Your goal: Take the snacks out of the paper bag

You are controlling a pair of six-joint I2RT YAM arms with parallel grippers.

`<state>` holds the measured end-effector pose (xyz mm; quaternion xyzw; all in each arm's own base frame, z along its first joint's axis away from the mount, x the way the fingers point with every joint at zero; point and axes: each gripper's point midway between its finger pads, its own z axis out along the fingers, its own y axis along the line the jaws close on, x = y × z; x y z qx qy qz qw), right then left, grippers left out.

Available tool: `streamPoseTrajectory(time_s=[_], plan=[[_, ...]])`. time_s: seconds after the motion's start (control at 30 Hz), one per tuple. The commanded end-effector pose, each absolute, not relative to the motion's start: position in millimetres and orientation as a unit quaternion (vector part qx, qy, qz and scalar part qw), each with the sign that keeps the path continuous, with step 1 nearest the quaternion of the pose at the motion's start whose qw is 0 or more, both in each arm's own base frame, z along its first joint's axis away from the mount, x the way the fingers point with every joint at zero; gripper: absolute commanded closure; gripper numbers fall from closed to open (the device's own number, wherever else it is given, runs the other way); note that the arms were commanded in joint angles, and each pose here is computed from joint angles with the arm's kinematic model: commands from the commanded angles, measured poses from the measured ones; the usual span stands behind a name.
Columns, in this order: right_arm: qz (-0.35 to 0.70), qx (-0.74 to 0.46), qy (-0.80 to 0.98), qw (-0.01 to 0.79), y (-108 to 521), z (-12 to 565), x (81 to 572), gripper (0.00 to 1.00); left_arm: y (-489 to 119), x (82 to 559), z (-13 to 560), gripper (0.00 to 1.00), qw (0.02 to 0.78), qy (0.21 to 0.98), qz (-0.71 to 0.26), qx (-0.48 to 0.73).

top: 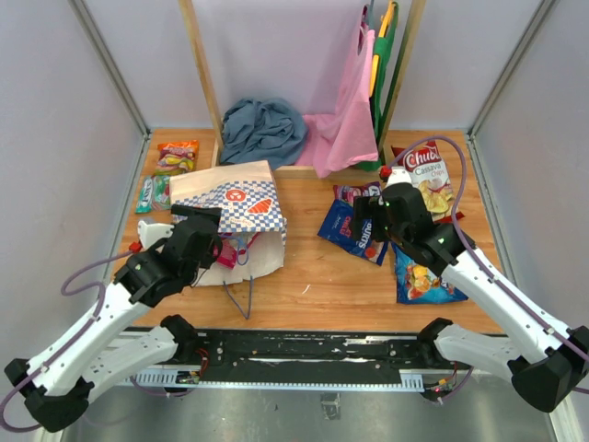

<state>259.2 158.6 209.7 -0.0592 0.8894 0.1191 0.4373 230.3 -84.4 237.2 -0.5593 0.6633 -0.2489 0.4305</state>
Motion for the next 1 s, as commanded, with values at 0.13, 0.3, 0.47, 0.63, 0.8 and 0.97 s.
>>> streamPoseTrajectory(time_s=[0.13,0.3,0.47,0.63,0.8,0.97], plan=[[0.108,-0.055,0.888,0.443,155,209,258,0.01,-90,276,240,0.06,0.467,0.618,-0.243,-0.584],[0.107,-0.054,0.888,0.443,154,208,257,0.01,-88,300,235,0.11,0.466,0.617,-0.237,-0.588],[0.113,-0.057,0.889,0.440,156,207,255,0.01,-94,322,229,0.26,0.463,0.620,-0.241,-0.586],[0.126,-0.066,0.888,0.438,166,204,246,0.01,-111,336,234,0.36,0.451,0.626,-0.261,-0.580],[0.166,-0.135,0.842,0.495,207,220,218,0.01,-117,342,248,0.48,0.456,0.623,-0.280,-0.571],[0.232,-0.241,0.773,0.539,268,235,180,0.01,-114,347,275,0.53,0.480,0.614,-0.281,-0.560]])
